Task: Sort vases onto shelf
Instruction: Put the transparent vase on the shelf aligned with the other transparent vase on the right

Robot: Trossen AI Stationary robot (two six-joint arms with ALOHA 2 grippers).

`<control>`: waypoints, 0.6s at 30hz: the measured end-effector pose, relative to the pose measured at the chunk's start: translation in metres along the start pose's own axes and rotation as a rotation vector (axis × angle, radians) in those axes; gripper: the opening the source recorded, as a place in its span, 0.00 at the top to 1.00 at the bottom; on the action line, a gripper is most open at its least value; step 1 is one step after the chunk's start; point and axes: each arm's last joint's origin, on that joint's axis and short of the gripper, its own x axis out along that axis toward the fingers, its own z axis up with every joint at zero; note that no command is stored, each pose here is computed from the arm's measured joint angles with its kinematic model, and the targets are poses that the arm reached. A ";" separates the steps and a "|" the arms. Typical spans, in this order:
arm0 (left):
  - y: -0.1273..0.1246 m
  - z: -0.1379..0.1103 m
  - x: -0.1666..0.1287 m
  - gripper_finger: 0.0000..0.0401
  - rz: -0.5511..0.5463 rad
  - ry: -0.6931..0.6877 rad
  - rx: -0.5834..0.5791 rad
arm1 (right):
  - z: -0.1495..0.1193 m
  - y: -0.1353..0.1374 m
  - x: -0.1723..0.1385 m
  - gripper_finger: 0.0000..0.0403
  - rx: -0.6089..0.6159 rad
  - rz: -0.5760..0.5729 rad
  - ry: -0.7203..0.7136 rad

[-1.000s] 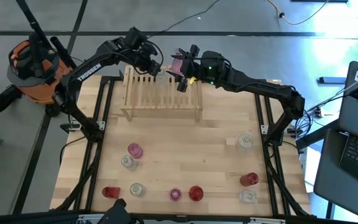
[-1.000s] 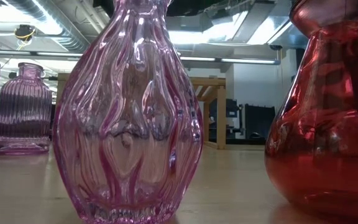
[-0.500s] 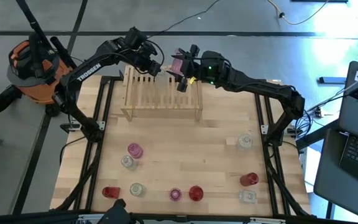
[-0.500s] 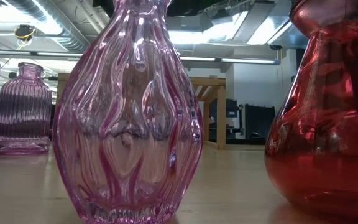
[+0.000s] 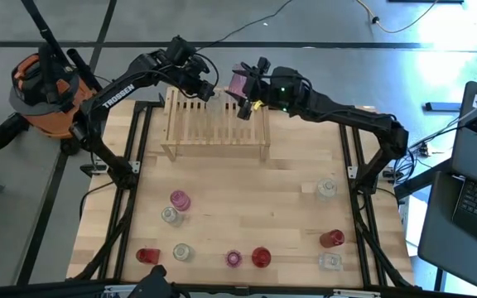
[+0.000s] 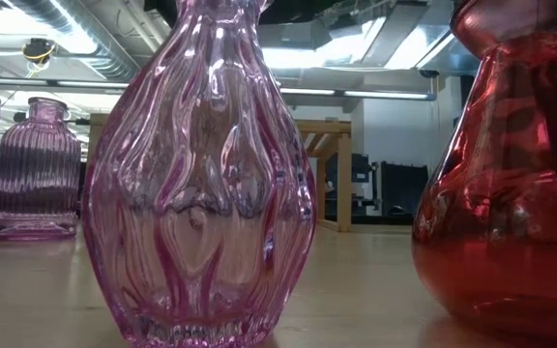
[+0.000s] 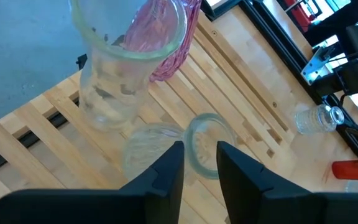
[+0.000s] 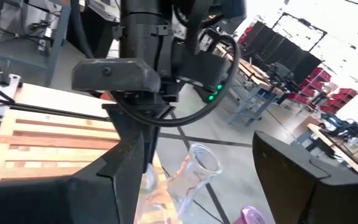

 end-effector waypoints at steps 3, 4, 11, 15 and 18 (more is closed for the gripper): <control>0.000 0.000 0.000 0.78 0.001 0.001 -0.003 | 0.002 -0.002 -0.002 0.38 -0.010 -0.013 0.001; 0.000 0.000 0.000 0.78 0.001 0.002 -0.004 | 0.001 -0.002 -0.002 0.38 -0.013 -0.015 0.004; 0.000 0.000 0.000 0.78 0.001 0.002 -0.018 | 0.002 -0.003 -0.004 0.38 -0.016 -0.015 0.005; 0.000 0.000 0.000 0.78 0.002 0.004 0.003 | 0.002 -0.002 -0.004 0.38 -0.017 -0.013 0.008; 0.001 -0.001 0.000 0.78 0.015 0.013 0.003 | 0.002 -0.002 -0.004 0.38 -0.017 -0.013 0.007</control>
